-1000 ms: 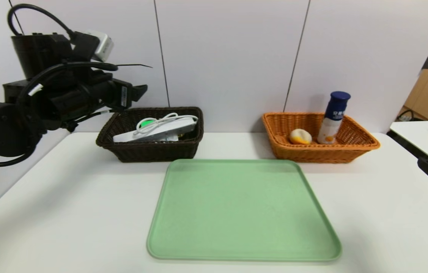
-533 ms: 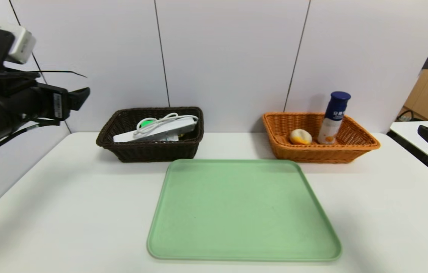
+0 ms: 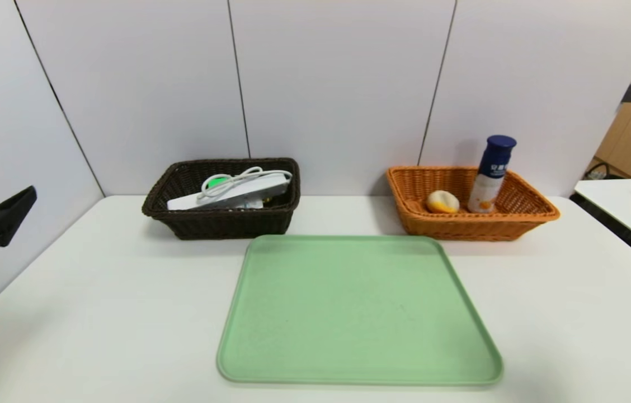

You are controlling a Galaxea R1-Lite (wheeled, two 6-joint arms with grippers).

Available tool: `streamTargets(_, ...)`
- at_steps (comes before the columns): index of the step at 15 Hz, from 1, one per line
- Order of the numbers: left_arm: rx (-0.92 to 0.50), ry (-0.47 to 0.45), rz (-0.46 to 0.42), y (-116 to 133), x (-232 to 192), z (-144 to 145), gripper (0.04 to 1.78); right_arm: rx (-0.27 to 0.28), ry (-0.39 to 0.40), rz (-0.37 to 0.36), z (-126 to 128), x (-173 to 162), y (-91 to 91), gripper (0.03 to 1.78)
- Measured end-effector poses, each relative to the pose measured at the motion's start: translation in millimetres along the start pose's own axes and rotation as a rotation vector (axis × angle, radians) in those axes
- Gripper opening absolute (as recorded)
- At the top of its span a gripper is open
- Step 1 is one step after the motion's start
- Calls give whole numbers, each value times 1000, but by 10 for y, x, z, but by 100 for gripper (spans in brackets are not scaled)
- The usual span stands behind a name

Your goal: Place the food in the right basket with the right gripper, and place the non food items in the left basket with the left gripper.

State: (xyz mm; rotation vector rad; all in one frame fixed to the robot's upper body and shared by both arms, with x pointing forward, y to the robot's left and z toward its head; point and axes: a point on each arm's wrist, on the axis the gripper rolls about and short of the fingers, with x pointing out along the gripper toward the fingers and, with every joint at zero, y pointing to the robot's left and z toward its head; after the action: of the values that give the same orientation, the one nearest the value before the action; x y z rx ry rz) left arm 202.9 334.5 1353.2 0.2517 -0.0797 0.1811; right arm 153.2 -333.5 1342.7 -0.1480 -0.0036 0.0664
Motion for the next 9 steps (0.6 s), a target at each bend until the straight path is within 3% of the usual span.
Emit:
streamTargets(4,-22,-22,-18,27,-421,-262,169,7,-6,11,-229,-408,48,171)
streamTargets(9,-33,16,-84,23,-852,-519,169,20,38,11,-601,-804,115,171)
